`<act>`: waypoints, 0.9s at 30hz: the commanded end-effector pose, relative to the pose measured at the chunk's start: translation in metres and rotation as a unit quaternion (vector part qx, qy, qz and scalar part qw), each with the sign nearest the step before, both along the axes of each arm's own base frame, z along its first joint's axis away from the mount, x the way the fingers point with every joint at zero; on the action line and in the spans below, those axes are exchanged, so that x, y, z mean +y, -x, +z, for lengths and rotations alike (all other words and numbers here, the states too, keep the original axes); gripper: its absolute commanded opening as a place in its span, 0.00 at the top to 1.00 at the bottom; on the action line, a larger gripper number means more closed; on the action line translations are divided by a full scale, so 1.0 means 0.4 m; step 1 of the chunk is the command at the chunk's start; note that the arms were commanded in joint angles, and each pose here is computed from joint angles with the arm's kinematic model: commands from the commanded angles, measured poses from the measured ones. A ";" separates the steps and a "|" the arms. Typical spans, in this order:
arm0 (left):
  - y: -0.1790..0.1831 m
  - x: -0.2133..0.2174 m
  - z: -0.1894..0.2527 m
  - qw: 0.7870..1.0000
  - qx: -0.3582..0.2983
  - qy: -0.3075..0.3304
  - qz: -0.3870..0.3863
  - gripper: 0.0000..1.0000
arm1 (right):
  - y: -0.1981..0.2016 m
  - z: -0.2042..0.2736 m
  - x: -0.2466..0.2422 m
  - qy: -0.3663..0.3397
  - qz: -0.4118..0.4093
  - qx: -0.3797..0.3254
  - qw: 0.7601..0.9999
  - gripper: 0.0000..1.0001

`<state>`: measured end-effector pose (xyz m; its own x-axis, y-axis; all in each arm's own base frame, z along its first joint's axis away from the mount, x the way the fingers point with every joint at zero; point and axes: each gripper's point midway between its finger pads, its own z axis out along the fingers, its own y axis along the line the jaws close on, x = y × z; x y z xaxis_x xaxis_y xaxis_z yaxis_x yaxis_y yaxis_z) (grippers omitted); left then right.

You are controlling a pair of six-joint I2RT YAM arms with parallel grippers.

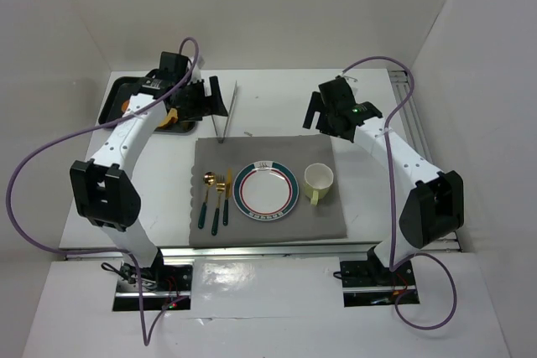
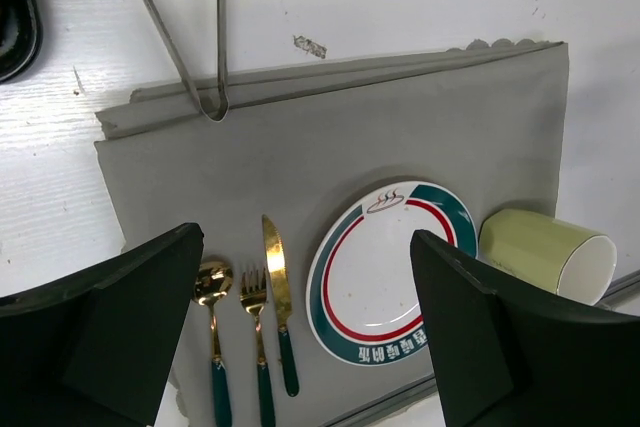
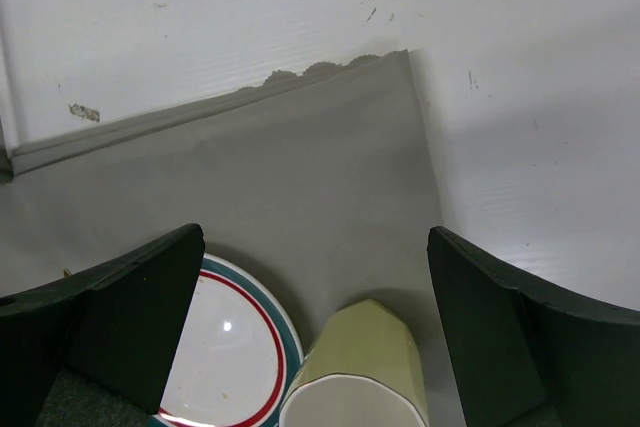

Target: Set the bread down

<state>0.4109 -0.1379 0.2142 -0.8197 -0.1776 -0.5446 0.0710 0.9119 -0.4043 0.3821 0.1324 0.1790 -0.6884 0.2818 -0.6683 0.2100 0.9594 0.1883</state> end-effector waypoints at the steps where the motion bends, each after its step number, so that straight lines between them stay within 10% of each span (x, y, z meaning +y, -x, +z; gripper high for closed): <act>1: -0.016 -0.020 0.034 1.000 -0.021 0.004 -0.015 0.02 | -0.009 0.017 -0.009 -0.004 -0.020 -0.014 1.000 0.00; 11: -0.015 -0.001 -0.001 0.999 -0.010 -0.035 0.005 0.02 | -0.032 0.024 0.000 -0.004 -0.016 -0.020 1.000 0.00; 19: -0.023 -0.007 -0.105 0.977 0.051 -0.196 0.062 0.02 | -0.039 -0.001 0.019 -0.013 0.003 -0.021 1.000 0.00; 27: -0.101 0.001 -0.277 0.971 0.107 -0.161 0.143 0.01 | -0.067 0.000 0.039 -0.011 0.017 -0.011 1.000 0.00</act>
<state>0.4353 -0.1565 0.1080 -0.8962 -0.1611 -0.4134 -0.1481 0.9869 -0.0636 0.3933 0.1426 0.1530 -0.7291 0.2691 -0.6292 0.2023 0.9631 0.1775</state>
